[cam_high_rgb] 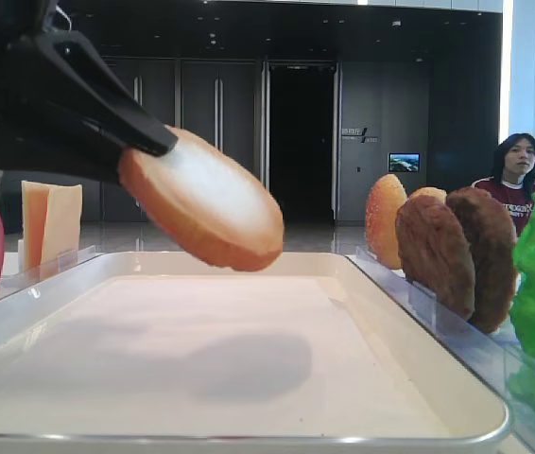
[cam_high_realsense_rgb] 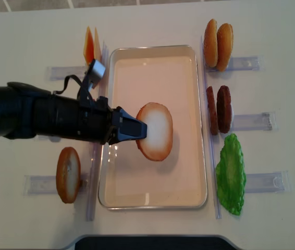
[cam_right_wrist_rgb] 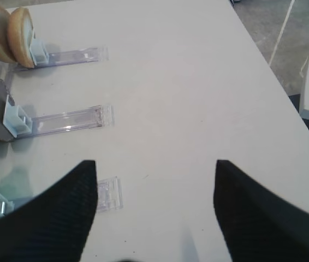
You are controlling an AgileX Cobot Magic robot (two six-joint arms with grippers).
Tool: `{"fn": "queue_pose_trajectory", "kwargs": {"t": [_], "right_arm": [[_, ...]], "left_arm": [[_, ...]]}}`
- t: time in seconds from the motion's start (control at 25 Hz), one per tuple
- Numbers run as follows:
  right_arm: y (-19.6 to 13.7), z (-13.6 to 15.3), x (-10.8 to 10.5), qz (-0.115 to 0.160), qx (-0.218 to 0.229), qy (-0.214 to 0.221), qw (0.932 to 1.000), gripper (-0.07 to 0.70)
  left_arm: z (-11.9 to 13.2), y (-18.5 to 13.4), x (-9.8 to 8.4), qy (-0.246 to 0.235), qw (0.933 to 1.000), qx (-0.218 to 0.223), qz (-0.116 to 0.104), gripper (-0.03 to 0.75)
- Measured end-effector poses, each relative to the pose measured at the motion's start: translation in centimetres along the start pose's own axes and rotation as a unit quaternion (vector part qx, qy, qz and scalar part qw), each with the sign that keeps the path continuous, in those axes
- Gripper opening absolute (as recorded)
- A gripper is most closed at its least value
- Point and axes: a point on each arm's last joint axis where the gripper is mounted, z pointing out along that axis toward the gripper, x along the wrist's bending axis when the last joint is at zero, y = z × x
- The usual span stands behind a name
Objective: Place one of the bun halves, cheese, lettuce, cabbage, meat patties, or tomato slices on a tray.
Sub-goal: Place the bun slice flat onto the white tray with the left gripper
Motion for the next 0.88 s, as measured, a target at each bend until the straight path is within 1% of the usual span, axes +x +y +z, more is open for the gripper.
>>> {"fn": "queue_pose_trajectory", "kwargs": {"t": [0.12,0.28,0.44,0.6,0.8,0.88], "right_arm": [[0.0,0.0,0.0,0.0,0.0,0.0,1.0,0.467],[0.0,0.0,0.0,0.0,0.0,0.0,1.0,0.467],[0.0,0.0,0.0,0.0,0.0,0.0,1.0,0.467],[0.0,0.0,0.0,0.0,0.0,0.0,1.0,0.467],[0.0,0.0,0.0,0.0,0.0,0.0,1.0,0.467],[0.0,0.0,0.0,0.0,0.0,0.0,1.0,0.467]], "left_arm": [[0.8,0.1,1.0,-0.004,0.9999,-0.003,-0.014,0.142],[1.9,0.0,2.0,-0.024,0.999,0.004,-0.039,0.142],[2.5,-0.2,2.8,-0.024,0.9979,0.005,-0.059,0.142],[2.8,-0.2,2.8,-0.017,0.9975,0.002,-0.068,0.141],[3.7,-0.5,2.6,0.003,0.9975,0.008,-0.07,0.141],[3.8,-0.6,2.9,0.011,0.997,0.008,-0.077,0.141]]}}
